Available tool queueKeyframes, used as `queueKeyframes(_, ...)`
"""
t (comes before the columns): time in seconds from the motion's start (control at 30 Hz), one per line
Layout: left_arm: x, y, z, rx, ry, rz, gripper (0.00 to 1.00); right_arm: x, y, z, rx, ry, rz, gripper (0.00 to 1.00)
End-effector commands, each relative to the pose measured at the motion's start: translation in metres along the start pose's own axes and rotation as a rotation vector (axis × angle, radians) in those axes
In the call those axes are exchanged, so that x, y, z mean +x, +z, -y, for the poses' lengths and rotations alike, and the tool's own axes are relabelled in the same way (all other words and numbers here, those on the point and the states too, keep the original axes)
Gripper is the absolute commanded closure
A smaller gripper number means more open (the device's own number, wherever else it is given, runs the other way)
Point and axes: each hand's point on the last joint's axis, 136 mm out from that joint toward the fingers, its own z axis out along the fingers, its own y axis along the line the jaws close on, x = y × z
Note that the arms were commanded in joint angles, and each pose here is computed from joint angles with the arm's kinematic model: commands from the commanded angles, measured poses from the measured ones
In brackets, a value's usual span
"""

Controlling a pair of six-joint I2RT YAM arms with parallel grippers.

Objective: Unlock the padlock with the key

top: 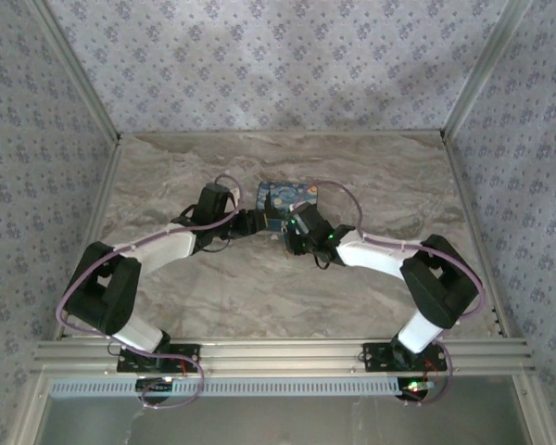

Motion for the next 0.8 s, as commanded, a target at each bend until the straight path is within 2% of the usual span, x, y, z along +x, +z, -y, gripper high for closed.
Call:
queueKeyframes(0.0, -0.011, -0.008, -0.006, -0.047, 0.005, 0.048, 0.55, 0.004, 0.0, 0.001, 0.042, 0.009, -0.002, 0.59)
queueKeyframes(0.23, -0.016, -0.006, -0.009, -0.047, -0.019, 0.055, 0.55, 0.013, 0.026, -0.013, 0.079, -0.031, -0.054, 0.59)
queueKeyframes(0.43, -0.012, -0.01, -0.018, -0.059, -0.035, 0.054, 0.54, 0.019, 0.039, -0.009, 0.141, -0.03, -0.085, 0.59)
queueKeyframes(0.77, -0.011, -0.012, -0.023, -0.061, -0.047, 0.057, 0.54, 0.03, 0.05, -0.009, 0.173, -0.028, -0.131, 0.72)
